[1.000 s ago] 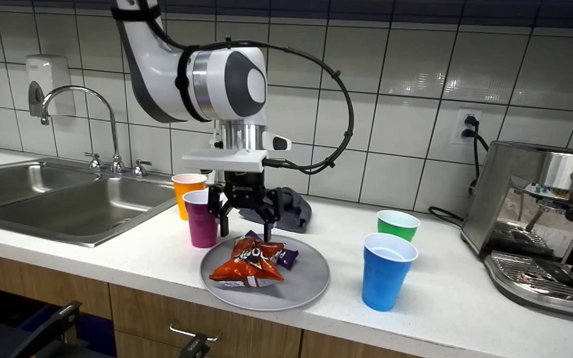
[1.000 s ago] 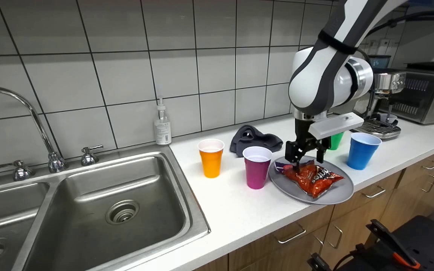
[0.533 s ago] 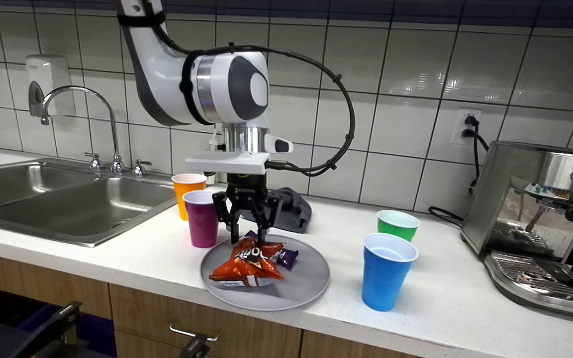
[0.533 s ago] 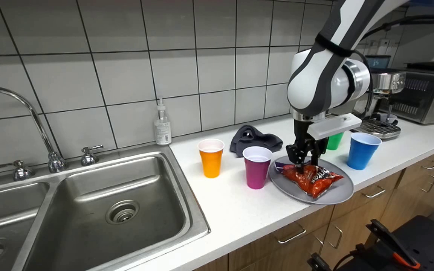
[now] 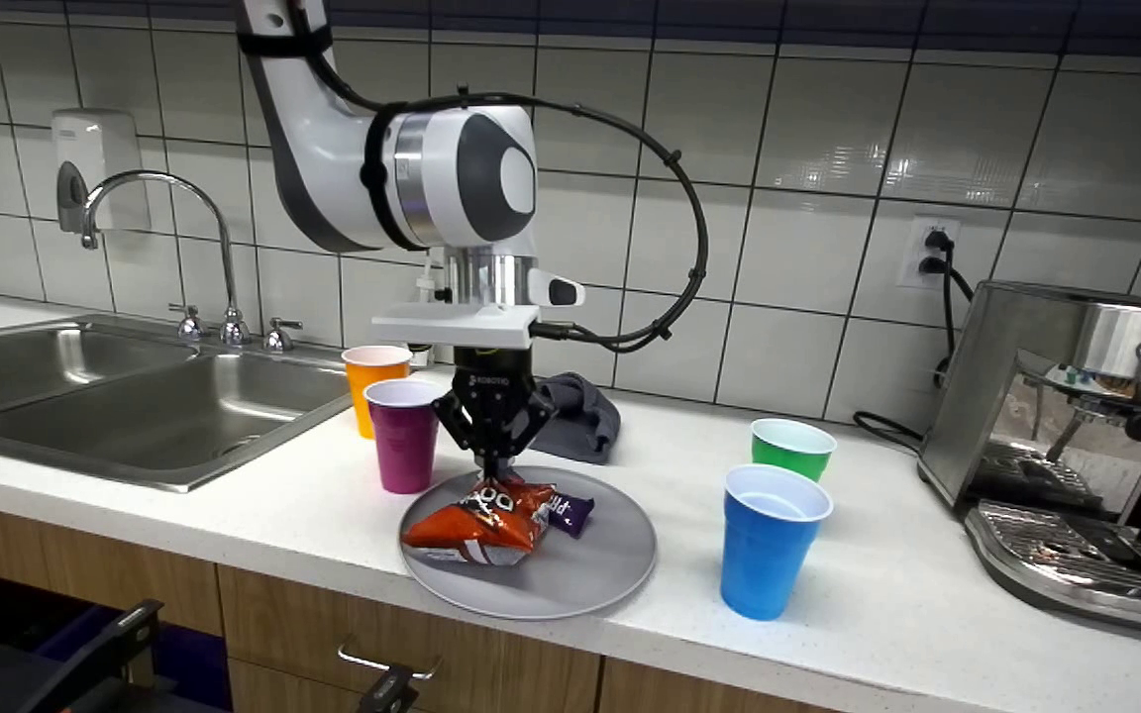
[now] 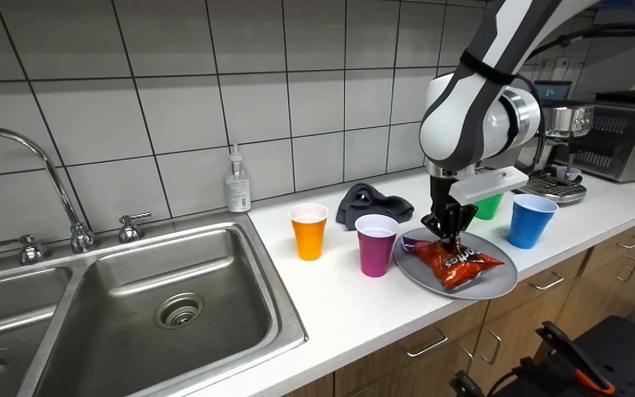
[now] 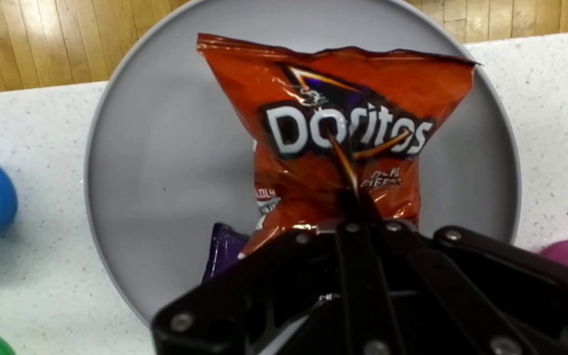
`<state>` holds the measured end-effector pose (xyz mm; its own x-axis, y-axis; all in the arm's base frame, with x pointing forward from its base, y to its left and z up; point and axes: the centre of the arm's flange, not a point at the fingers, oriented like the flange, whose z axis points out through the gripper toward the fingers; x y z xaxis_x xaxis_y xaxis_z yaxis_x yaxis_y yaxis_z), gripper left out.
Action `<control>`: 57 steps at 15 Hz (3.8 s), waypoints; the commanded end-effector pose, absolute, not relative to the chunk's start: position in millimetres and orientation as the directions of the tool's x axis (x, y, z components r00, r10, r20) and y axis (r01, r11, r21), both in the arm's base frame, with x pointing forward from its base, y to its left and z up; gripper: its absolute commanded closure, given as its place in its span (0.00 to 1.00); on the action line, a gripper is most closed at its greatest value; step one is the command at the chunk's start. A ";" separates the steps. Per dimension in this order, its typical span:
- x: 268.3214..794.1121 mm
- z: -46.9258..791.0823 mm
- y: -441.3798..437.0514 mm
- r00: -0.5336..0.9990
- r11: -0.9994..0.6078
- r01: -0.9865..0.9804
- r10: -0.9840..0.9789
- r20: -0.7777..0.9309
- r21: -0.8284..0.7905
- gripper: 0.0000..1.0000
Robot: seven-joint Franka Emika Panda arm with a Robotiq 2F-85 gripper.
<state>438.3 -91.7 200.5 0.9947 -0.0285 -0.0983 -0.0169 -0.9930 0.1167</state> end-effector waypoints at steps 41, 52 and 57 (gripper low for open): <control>614.2 269.0 -178.2 0.969 -0.965 -0.191 -0.158 0.188 0.178 1.00; 672.7 237.3 -212.0 0.943 -0.937 -0.296 -0.257 0.211 0.185 1.00; 685.1 229.6 -225.4 0.930 -0.923 -0.339 -0.299 0.213 0.183 1.00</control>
